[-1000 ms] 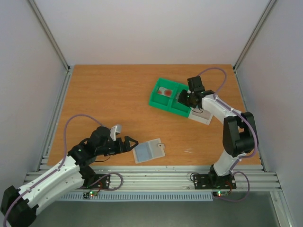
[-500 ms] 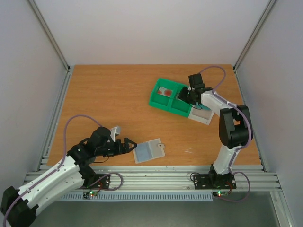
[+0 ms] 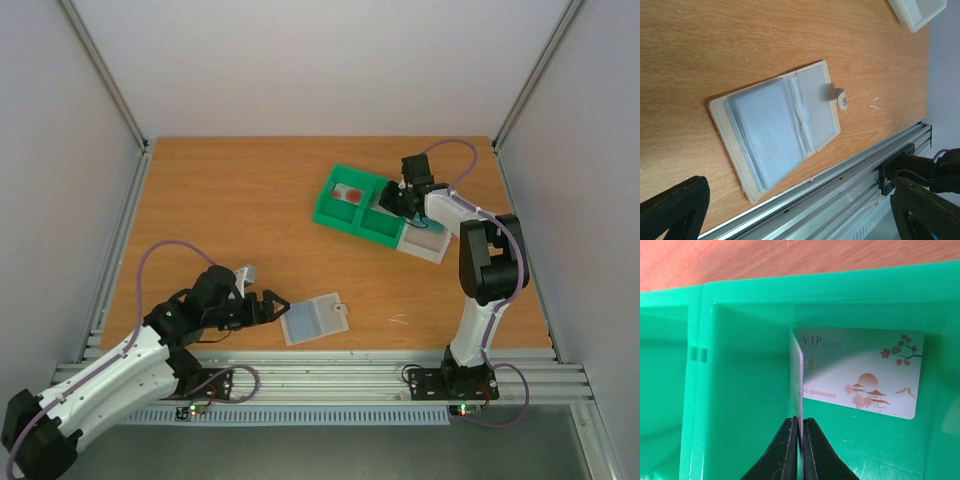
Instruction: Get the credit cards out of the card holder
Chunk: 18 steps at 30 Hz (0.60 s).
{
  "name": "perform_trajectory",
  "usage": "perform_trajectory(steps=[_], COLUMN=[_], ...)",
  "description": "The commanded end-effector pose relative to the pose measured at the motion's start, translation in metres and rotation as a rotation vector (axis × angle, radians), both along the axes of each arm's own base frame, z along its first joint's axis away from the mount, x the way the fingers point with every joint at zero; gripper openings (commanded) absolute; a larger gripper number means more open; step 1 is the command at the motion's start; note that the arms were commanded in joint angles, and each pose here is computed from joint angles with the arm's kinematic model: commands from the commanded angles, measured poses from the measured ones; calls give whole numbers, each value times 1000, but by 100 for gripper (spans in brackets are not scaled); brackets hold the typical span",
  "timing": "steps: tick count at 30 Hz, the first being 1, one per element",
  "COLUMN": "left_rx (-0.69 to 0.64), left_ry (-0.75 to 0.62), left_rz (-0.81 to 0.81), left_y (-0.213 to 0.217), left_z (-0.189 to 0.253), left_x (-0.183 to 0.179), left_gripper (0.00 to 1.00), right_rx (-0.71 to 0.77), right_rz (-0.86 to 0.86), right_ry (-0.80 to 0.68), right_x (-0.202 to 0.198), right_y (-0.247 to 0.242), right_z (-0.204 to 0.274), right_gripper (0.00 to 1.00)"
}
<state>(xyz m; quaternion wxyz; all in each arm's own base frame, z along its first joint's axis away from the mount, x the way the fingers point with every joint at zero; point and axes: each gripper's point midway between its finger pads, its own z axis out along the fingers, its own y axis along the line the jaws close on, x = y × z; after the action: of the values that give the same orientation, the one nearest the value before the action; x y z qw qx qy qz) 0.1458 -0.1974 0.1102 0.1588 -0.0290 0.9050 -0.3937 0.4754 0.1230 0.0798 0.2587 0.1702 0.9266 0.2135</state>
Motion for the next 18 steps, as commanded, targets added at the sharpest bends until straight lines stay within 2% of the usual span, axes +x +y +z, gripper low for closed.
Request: perform_trajectory(steps=[1, 7, 11, 18], left_rx=[-22, -10, -5, -10], left_ry=[-38, -16, 3, 14], left_rz=[-22, -26, -32, -39], left_y=[-7, -7, -9, -10], left_z=[13, 7, 3, 2], left_x=[4, 4, 3, 2], left_gripper=[99, 100, 100, 99], right_rx=[-4, -53, -60, -109], right_rz=[7, -6, -7, -29], right_ry=[-12, -5, -5, 10], right_x=[9, 8, 6, 3], right_y=[-2, -11, -13, -22], right_z=[0, 4, 10, 19], right_gripper=[9, 14, 21, 26])
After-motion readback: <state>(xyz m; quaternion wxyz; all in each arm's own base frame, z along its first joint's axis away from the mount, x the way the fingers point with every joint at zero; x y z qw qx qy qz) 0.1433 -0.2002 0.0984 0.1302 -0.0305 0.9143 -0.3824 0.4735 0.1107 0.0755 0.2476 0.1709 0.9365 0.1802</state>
